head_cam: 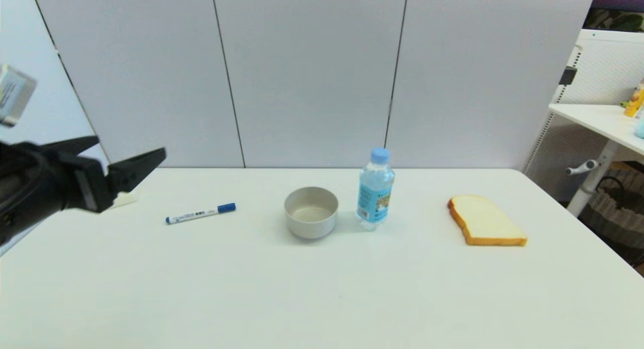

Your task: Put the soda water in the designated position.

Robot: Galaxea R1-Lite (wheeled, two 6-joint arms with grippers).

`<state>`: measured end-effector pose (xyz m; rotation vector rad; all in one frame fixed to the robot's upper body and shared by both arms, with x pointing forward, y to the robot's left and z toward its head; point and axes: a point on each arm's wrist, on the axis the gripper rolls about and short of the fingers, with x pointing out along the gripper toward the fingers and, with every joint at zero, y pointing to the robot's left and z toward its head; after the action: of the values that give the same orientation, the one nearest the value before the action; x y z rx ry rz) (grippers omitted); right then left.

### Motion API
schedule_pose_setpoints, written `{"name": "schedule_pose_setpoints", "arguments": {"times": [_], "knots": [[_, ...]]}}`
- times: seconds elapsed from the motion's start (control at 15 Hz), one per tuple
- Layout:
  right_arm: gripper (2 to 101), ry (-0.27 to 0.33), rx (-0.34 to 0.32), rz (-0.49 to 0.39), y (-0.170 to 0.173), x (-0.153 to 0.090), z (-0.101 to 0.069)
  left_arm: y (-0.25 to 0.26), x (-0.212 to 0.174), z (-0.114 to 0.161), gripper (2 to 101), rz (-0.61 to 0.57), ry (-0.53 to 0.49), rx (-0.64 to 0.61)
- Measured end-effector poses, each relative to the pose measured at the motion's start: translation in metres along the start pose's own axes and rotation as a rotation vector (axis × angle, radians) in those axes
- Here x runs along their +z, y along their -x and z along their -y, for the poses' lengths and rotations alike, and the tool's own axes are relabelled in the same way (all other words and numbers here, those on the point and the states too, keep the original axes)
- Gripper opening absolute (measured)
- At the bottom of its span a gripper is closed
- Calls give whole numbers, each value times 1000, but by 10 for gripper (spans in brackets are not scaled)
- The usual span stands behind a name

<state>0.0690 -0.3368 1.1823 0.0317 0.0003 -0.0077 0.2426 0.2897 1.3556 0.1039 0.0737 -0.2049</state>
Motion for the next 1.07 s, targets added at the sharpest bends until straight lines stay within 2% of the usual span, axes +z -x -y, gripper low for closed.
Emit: {"name": "schedule_pose_setpoints", "arguments": {"times": [0.2, 0.47, 0.87, 1.07], "knots": [[980, 0, 0, 0, 0, 0, 0, 55, -43, -11, 970, -25, 13, 93], [980, 0, 0, 0, 0, 0, 0, 109, -100, -9, 970, -75, 26, 170], [980, 0, 0, 0, 0, 0, 0, 146, -165, 3, 971, -48, 26, 219], [980, 0, 0, 0, 0, 0, 0, 155, -182, 8, 974, -46, 16, 176]]}}
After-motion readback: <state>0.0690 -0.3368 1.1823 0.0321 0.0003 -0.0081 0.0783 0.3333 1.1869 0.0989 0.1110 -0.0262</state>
